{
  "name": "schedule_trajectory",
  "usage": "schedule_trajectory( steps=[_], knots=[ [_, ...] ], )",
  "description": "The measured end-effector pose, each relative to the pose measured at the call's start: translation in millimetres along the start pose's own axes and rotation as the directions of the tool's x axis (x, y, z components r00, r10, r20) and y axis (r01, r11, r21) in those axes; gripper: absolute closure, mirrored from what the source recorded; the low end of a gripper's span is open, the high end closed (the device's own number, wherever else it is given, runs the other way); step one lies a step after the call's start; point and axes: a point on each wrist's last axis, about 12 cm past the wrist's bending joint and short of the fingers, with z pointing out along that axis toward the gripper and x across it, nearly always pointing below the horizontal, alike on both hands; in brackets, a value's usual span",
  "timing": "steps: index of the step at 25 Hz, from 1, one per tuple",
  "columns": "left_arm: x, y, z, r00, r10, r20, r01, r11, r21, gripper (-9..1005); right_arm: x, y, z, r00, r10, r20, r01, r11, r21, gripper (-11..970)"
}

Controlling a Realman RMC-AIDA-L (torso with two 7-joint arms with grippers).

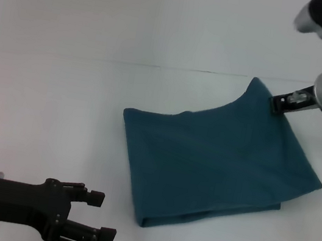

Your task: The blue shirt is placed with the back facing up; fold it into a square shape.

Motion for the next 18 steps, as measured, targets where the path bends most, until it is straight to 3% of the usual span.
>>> schedule_trajectory(
  steps=[7, 18],
  knots=[
    [0, 0.0, 2, 1.000, 0.000, -0.002, 0.000, 1.000, -0.002, 38, 7, -15.4, 3, 0.997, 0.076, 0.032, -0.077, 0.997, 0.008, 895],
    [0, 1.4, 2, 1.000, -0.012, -0.006, 0.012, 1.000, -0.013, 39, 16, -20.2, 7, 0.993, 0.115, 0.026, -0.115, 0.993, -0.017, 856]
  ],
)
